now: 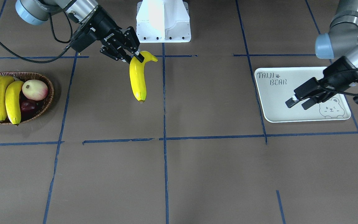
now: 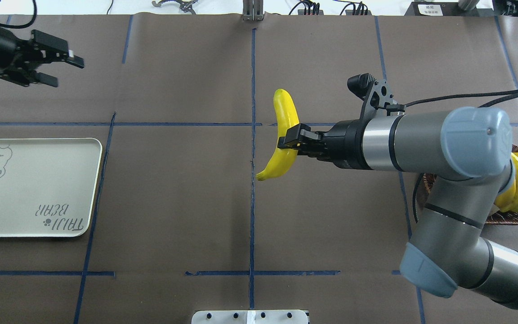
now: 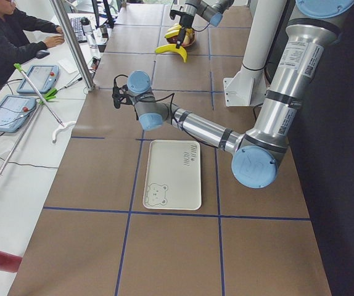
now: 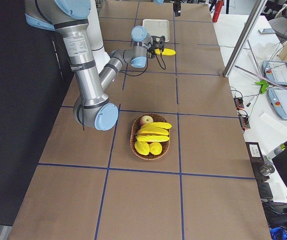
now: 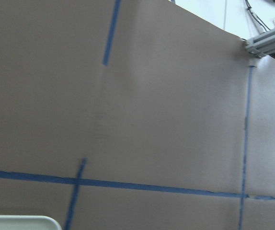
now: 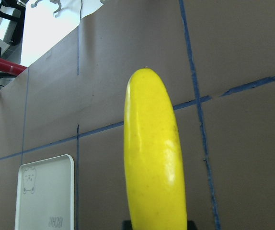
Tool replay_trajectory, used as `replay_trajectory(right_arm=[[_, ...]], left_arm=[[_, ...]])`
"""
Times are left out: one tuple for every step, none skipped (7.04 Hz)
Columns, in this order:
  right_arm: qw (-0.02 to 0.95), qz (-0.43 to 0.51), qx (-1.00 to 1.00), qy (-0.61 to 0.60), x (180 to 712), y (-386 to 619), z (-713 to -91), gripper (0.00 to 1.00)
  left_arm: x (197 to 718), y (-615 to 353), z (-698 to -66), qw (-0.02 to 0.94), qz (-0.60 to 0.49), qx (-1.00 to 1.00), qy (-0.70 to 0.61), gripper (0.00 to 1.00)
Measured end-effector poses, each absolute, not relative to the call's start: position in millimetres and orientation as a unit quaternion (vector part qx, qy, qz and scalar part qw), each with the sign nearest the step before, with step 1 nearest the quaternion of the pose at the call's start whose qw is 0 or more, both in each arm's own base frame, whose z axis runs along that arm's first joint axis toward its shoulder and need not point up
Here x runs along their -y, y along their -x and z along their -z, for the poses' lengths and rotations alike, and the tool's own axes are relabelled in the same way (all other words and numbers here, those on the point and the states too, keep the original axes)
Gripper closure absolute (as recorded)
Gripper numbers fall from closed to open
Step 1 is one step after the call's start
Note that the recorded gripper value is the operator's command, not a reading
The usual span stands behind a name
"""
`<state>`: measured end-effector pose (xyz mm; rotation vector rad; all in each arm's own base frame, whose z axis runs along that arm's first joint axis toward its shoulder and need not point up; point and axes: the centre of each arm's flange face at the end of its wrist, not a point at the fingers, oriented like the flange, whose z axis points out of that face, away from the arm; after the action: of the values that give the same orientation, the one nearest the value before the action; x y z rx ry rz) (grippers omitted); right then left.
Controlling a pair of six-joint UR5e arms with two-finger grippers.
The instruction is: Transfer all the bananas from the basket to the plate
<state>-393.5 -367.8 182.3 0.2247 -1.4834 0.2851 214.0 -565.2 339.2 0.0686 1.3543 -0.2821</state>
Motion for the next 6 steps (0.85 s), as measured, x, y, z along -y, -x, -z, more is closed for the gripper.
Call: replay_trajectory(right_arm=[[0.712, -0.128, 0.682, -0.106, 352.9, 408.9, -172.0, 0.97], [0.708, -0.128, 0.686, -0.109, 341.1, 421.1, -167.2, 0.97], [0.707, -0.128, 0.687, -0.11, 334.1, 428.1, -165.6, 0.97], [0.706, -0.127, 0.688, -0.111, 330.5, 431.4, -164.5, 0.97], [0.705, -0.126, 0.689, -0.111, 328.8, 433.1, -163.3, 0.97], [0.703, -0.127, 0.691, -0.113, 328.2, 434.3, -160.1, 0.97]], left_arm=[[564.9, -254.5, -285.0, 0.748, 0.145, -0.648, 0.0, 0.01], [559.4, -291.2, -236.8, 0.728, 0.166, -0.665, 0.029, 0.01], [551.7, -318.3, -206.5, 0.714, 0.181, -0.675, 0.045, 0.01], [541.8, -343.7, -185.2, 0.705, 0.185, -0.682, 0.051, 0.01], [529.3, -369.9, -170.4, 0.7, 0.187, -0.687, 0.055, 0.01], [515.2, -395.0, -158.3, 0.694, 0.191, -0.692, 0.061, 0.01]])
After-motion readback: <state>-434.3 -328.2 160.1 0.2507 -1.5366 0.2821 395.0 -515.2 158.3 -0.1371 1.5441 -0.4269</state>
